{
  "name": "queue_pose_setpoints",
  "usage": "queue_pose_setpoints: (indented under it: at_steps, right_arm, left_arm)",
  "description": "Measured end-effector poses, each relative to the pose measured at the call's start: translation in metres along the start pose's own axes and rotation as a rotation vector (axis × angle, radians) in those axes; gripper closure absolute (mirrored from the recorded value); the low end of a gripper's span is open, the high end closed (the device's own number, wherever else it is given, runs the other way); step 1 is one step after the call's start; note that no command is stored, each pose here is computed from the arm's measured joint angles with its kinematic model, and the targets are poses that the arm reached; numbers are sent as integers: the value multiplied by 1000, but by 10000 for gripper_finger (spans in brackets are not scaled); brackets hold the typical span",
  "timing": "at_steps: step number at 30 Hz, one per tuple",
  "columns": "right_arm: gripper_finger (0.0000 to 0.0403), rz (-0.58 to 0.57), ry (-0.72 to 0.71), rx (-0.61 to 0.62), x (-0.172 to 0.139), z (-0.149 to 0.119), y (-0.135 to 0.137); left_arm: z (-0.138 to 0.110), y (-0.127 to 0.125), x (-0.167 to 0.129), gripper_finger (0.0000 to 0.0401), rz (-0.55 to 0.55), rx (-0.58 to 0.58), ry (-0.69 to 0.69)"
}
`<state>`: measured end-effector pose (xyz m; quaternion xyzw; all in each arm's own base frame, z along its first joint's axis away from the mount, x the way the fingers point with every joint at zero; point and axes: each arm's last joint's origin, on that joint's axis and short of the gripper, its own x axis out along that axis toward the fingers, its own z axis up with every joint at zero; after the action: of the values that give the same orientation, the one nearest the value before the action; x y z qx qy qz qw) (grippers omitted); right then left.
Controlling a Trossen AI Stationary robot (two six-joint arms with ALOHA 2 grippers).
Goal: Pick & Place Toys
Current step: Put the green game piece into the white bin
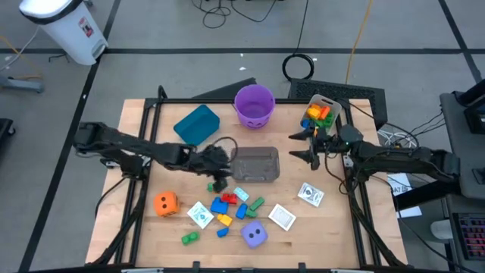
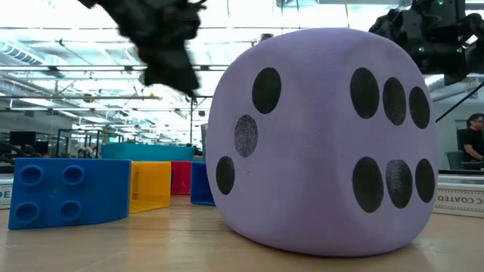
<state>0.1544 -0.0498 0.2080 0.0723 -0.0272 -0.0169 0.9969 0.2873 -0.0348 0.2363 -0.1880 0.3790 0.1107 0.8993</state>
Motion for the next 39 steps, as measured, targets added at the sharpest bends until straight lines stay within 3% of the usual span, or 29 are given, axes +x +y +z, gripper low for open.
queue_pose_setpoints:
  at_steps: [3, 6, 12, 18, 23, 28, 33, 39]
  right_arm:
    - [120, -64, -7, 1, 0, 0, -2]
    - [120, -73, -9, 1, 0, 0, -2]
    - [120, -73, -8, 1, 0, 0, -2]
    - [120, -74, -3, 10, 0, -1, -2]
    - [120, -74, -2, 11, 0, -1, -2]
    - [122, -74, -2, 11, 0, -1, -2]
    - [122, -74, -2, 11, 0, -1, -2]
    - [122, -75, -1, 11, 0, -1, -2]
  left_arm:
    - [-14, -1, -18, 256, 75, -103, 76]
    - [-30, -4, -22, 256, 161, -109, 140]
    - [-49, -16, -7, 251, 175, -152, 261]
    - [-60, -14, 16, 185, 256, -281, 335]
    - [-65, -10, 32, 120, 259, -345, 435]
    - [-67, -3, 43, 86, 308, -406, 457]
    - [-68, 4, 52, 91, 351, -457, 465]
    - [-66, 7, 53, 147, 347, -495, 480]
